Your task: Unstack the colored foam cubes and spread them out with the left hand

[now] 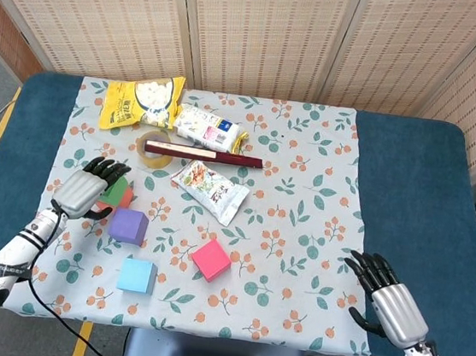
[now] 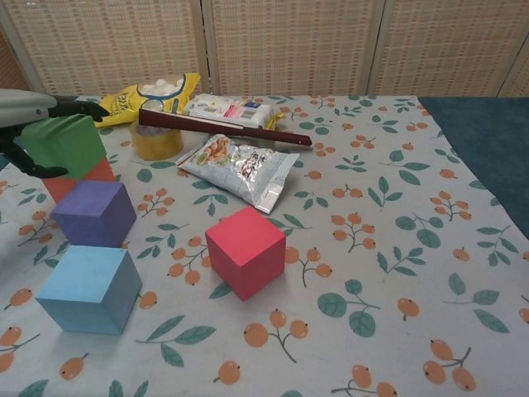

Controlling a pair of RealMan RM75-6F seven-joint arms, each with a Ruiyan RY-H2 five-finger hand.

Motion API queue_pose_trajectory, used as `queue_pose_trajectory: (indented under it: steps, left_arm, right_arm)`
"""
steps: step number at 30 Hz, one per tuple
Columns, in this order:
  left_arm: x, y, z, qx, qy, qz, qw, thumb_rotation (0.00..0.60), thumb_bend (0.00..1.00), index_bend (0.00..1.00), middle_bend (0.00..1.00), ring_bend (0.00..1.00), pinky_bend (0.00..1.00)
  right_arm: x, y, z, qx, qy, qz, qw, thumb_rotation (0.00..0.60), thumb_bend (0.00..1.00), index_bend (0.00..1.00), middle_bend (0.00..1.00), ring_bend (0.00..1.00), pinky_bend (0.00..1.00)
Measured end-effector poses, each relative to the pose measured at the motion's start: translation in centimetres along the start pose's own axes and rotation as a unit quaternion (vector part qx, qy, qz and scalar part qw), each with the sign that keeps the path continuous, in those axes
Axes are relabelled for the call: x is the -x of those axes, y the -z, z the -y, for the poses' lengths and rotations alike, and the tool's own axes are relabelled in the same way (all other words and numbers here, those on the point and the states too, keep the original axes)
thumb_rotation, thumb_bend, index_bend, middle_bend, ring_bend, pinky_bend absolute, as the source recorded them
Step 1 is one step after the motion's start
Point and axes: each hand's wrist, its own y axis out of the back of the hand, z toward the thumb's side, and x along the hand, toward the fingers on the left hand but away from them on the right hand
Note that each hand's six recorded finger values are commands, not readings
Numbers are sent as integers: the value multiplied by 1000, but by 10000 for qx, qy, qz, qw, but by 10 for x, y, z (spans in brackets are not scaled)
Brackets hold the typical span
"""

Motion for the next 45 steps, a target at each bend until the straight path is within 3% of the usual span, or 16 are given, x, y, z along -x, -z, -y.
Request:
queue_pose_trajectory:
  steps: [1,4,7,11,18,25,30,32,34,37,40,45]
  left_arm:
    - [-1,0,-1,18,-37,5,10000,600,389,277,466,345,16]
    - [-6,-1,-4,76,-210,22,9997,600,468,425,619,473,73]
    - [-11,0,-8,83,-383,40,9992,600,532,480,672,513,120]
    - [-19,-3,-14,162,-636,141,9977,600,549,504,689,525,142]
    - [-40,-46,-27,236,-954,730,9925,600,551,507,681,520,139]
    - [-63,-94,-5,258,-684,1145,9907,600,550,505,672,513,124]
    - [-80,-104,18,75,-437,1119,9927,600,540,503,656,500,105]
    - [-85,-102,25,0,-378,1067,9936,600,527,495,635,478,95]
    - [-90,-99,32,-62,-318,998,9945,600,491,438,550,395,65]
    - [-95,-94,40,-112,-247,906,9955,600,419,197,284,168,16]
    - [-97,-93,44,23,-176,893,9958,600,366,9,50,10,0]
    - [-94,-98,38,249,-261,1033,9940,600,336,0,0,0,0]
  right_arm:
    - [0,0,0,6,-8,-1,10000,600,208,0,0,0,0]
    - [1,0,0,27,-11,7,10000,600,208,0,0,0,0]
    - [1,1,0,40,-14,11,10000,600,208,0,0,0,0]
    - [1,1,-1,52,-10,23,10000,600,207,0,0,0,0]
    - [2,2,-1,102,-33,38,9999,600,208,0,0,0,0]
    - [4,5,-2,229,-65,48,9997,600,208,0,0,0,0]
    - [4,7,-7,294,-28,60,9995,600,208,0,0,0,0]
    - [4,8,-9,312,-8,67,9995,600,208,0,0,0,0]
    - [4,9,-9,325,-6,78,9994,600,208,0,0,0,0]
    - [5,10,-9,326,-19,89,9994,600,208,0,0,0,0]
    - [6,10,-8,316,-23,91,9995,600,208,0,0,0,0]
    - [5,8,-8,318,-14,50,9995,600,207,0,0,0,0]
